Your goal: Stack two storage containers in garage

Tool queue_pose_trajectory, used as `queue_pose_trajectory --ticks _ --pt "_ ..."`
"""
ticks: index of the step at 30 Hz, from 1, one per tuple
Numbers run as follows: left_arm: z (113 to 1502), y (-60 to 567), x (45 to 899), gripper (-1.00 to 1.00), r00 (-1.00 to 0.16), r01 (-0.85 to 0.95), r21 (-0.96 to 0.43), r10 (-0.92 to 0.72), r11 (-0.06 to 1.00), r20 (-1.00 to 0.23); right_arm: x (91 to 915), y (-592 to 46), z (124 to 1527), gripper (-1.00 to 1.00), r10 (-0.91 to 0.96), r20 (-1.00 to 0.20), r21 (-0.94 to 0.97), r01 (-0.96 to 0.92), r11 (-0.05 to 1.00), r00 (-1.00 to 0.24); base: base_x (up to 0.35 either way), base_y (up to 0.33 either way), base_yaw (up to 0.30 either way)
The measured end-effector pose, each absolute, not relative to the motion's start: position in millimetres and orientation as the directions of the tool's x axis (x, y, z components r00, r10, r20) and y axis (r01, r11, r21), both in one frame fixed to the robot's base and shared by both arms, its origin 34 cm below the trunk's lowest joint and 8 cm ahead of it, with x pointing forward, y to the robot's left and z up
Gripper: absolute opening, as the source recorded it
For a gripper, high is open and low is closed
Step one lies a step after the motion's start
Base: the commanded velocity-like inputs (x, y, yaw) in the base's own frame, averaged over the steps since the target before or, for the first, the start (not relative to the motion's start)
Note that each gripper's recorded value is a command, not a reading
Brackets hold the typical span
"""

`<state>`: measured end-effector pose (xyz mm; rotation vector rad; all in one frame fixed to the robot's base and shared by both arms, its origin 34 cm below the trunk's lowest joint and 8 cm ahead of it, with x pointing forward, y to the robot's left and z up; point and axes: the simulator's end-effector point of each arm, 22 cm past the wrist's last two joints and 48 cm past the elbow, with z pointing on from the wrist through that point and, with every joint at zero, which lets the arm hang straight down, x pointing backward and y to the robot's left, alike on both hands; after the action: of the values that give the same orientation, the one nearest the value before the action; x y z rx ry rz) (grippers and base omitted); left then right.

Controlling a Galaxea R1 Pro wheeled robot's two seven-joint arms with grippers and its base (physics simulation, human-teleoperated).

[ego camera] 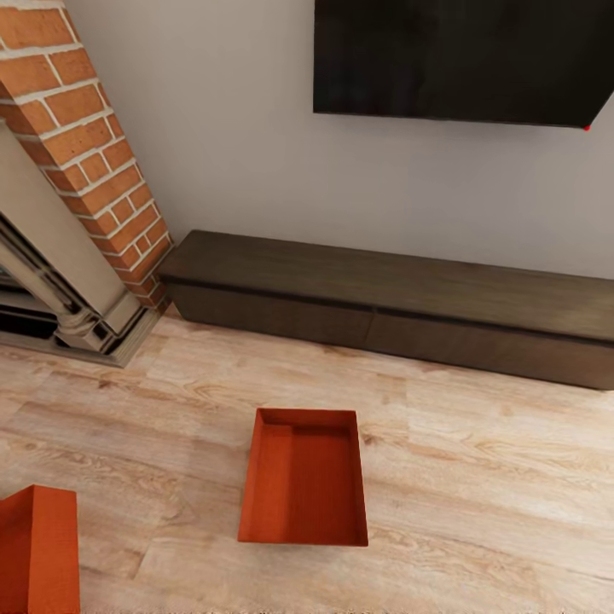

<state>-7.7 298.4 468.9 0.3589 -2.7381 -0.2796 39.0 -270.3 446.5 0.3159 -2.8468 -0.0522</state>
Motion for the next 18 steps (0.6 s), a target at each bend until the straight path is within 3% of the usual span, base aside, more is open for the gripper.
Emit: queue_pose_trajectory --ticks 18 --pt "470.0 292.6 -11.7 1.0 -0.899 -0.207 0.224 -0.276 0.952 0.341 35.2 -270.9 447.6 1.0 -0.22 0.278 0.066 -0.21 0.976 -0.935 0.0 0.0 0.0"
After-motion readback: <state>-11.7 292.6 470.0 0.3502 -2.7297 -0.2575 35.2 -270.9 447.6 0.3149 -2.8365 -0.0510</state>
